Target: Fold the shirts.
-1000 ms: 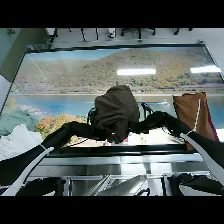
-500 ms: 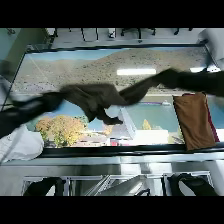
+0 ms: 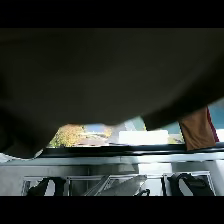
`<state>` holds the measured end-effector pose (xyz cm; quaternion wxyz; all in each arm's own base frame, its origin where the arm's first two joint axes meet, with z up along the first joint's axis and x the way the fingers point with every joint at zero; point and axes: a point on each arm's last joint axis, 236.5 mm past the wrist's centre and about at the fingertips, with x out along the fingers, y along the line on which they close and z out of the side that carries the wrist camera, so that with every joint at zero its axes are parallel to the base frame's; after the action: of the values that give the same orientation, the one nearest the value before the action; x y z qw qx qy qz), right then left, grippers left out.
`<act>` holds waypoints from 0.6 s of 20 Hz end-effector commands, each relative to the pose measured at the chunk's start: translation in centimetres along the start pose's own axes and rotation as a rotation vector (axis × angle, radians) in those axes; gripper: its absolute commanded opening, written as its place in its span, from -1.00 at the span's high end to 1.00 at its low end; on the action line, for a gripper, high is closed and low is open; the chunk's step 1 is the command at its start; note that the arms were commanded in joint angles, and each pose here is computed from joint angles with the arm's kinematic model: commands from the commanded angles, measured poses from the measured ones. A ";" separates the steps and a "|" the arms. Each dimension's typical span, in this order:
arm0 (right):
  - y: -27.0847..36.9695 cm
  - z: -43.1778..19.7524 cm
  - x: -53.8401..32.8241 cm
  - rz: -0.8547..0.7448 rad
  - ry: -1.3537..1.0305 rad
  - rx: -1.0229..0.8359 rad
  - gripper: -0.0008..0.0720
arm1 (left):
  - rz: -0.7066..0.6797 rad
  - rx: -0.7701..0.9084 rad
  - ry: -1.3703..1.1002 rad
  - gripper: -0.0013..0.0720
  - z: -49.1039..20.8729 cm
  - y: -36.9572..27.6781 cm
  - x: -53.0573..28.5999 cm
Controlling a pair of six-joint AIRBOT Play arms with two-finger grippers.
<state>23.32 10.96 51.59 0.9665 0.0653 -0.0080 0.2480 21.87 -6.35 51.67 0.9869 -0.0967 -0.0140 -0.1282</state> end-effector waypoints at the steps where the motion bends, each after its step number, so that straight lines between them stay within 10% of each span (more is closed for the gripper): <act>1: -2.6 -2.8 3.2 -0.004 0.106 0.051 0.93 | -0.171 -0.089 0.215 0.92 -3.7 -0.3 5.0; 5: -8.2 -13.7 11.4 0.026 0.372 0.217 0.93 | -0.366 -0.170 0.692 0.92 -20.8 -1.4 14.9; 12: -22.6 -42.1 21.9 -0.213 0.724 0.558 0.93 | -0.148 -0.264 1.096 0.92 -50.5 7.1 29.8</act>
<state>48.37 8.69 19.48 0.8971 0.1997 0.3415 0.1968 47.74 -16.63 13.39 0.8392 -0.1367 0.4570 -0.2613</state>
